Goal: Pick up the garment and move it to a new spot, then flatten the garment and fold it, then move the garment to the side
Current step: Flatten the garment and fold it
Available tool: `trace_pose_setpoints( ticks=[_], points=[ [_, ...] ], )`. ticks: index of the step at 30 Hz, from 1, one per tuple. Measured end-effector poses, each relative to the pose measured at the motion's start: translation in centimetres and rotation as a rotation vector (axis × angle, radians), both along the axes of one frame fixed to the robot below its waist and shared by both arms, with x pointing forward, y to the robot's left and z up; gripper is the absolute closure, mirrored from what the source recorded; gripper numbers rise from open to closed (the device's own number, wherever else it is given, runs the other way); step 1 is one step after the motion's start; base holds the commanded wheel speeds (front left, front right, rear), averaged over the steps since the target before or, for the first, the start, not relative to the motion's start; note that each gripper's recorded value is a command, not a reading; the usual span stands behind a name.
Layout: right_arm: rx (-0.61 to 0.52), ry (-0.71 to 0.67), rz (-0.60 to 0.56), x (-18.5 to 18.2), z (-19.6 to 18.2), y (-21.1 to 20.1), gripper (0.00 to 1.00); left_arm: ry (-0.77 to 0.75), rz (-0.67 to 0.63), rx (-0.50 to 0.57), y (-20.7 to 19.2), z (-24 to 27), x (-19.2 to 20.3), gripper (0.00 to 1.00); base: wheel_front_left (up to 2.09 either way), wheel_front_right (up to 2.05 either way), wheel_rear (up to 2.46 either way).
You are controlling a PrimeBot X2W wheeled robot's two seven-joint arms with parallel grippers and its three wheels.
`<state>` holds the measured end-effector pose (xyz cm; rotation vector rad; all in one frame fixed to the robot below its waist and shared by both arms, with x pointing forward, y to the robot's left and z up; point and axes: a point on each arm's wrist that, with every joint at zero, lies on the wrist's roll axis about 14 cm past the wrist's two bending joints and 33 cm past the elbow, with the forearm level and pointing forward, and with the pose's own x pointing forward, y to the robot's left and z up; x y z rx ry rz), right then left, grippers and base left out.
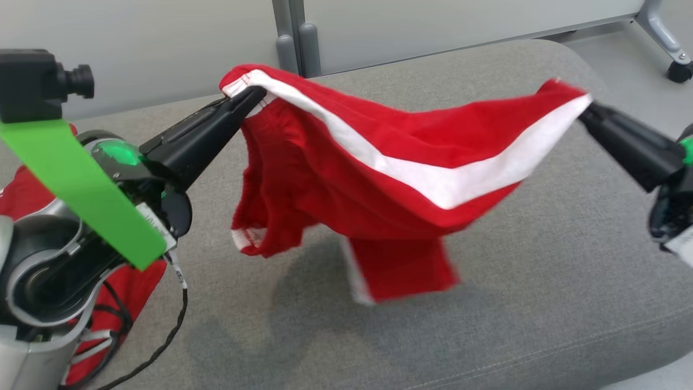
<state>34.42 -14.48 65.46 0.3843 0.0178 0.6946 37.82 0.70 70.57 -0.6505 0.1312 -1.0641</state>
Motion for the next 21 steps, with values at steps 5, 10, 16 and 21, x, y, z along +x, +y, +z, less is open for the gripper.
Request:
trace_pose_setpoints(
  ticks=[5, 10, 16, 21],
  points=[
    [0.093, -0.158, 0.043, -2.5, 6.5, -0.2, 1.00, -0.036, -0.091, -0.020, -0.8, 2.6, -2.9, 1.00, 0.00, 0.00, 0.00],
    [0.111, -0.229, 0.011, -3.2, 9.9, -2.0, 1.00, -0.073, -0.170, -0.036, -1.1, 4.7, -4.9, 1.00, 0.00, 0.00, 0.00],
    [0.095, -0.098, -0.105, -0.1, 7.9, -4.8, 1.00, -0.008, -0.199, 0.012, -1.1, 3.0, -3.3, 1.00, 0.00, 0.00, 0.00],
    [0.225, 0.091, -0.178, 3.8, 3.3, -5.7, 1.00, 0.207, -0.144, 0.067, -0.7, -2.6, 2.0, 1.00, 0.00, 0.00, 0.00]
  ],
)
